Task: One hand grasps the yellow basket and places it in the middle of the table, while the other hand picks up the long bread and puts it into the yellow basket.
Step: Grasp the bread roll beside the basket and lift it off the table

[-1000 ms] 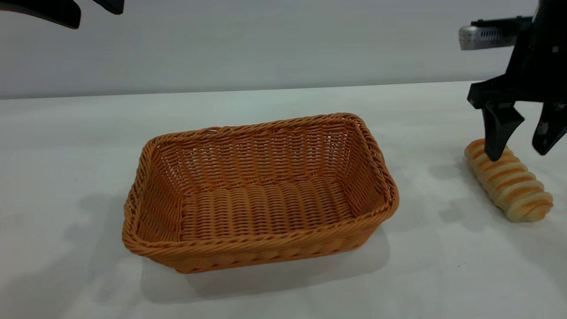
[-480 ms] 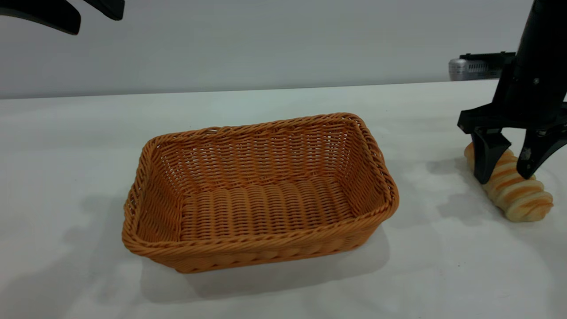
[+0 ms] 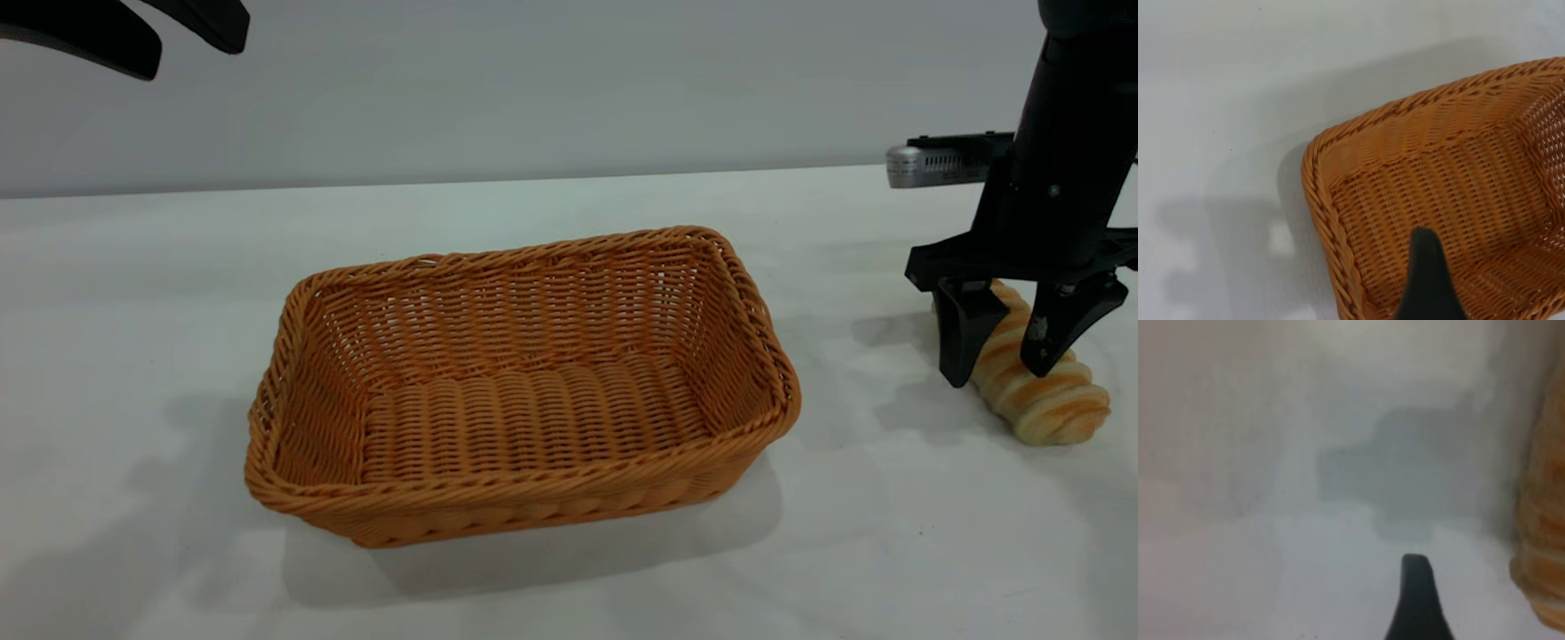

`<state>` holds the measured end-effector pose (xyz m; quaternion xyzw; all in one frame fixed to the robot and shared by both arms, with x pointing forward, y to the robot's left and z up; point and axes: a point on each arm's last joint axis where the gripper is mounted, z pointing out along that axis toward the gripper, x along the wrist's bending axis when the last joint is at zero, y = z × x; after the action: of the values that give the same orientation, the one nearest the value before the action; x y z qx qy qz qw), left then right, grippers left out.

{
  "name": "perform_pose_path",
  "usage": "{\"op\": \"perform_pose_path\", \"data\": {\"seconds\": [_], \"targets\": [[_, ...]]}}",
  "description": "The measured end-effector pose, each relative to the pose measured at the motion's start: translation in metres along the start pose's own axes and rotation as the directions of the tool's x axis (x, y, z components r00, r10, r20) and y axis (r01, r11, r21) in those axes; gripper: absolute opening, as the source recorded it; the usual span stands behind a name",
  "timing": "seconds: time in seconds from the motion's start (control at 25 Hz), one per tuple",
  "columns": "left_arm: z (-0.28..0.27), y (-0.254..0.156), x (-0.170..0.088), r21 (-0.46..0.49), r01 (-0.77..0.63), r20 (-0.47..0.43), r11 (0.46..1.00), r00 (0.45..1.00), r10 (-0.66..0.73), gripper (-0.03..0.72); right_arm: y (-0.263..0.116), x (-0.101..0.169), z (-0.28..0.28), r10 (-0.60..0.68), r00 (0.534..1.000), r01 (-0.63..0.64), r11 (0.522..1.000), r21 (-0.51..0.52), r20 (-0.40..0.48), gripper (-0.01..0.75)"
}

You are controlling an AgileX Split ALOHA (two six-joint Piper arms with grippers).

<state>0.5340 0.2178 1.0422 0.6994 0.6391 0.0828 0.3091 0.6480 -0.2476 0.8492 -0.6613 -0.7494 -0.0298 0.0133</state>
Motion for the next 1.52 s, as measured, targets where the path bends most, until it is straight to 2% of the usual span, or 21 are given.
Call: {"op": "perform_pose_path", "data": {"seconds": [0.44, 0.68, 1.0, 1.28, 1.52], "targets": [[0.0, 0.0, 0.0, 0.004, -0.001, 0.0, 1.0, 1.0, 0.001, 0.559, 0.009, -0.006, -0.016, -0.067, 0.995, 0.064, 0.997, 0.045, 0.071, 0.606], [0.0, -0.001, 0.0, 0.014, -0.001, 0.001, 1.0, 1.0, 0.001, 0.559, 0.012, -0.009, -0.016, -0.082, 0.992, 0.082, 0.997, 0.007, 0.093, 0.604], [0.0, -0.002, 0.0, 0.02, -0.002, 0.002, 1.0, 1.0, 0.002, 0.559, 0.012, -0.03, -0.006, -0.033, 0.995, 0.032, 0.999, 0.008, 0.091, 0.603], [0.0, -0.002, 0.0, 0.02, -0.002, 0.002, 1.0, 1.0, 0.002, 0.559, 0.012, -0.029, 0.007, -0.024, 0.998, 0.024, 1.0, 0.013, 0.049, 0.602], [0.0, -0.003, 0.0, 0.029, -0.008, 0.003, 1.0, 1.0, 0.008, 0.559, 0.012, -0.03, 0.015, -0.029, 0.998, 0.028, 0.999, 0.027, 0.047, 0.602]]}}
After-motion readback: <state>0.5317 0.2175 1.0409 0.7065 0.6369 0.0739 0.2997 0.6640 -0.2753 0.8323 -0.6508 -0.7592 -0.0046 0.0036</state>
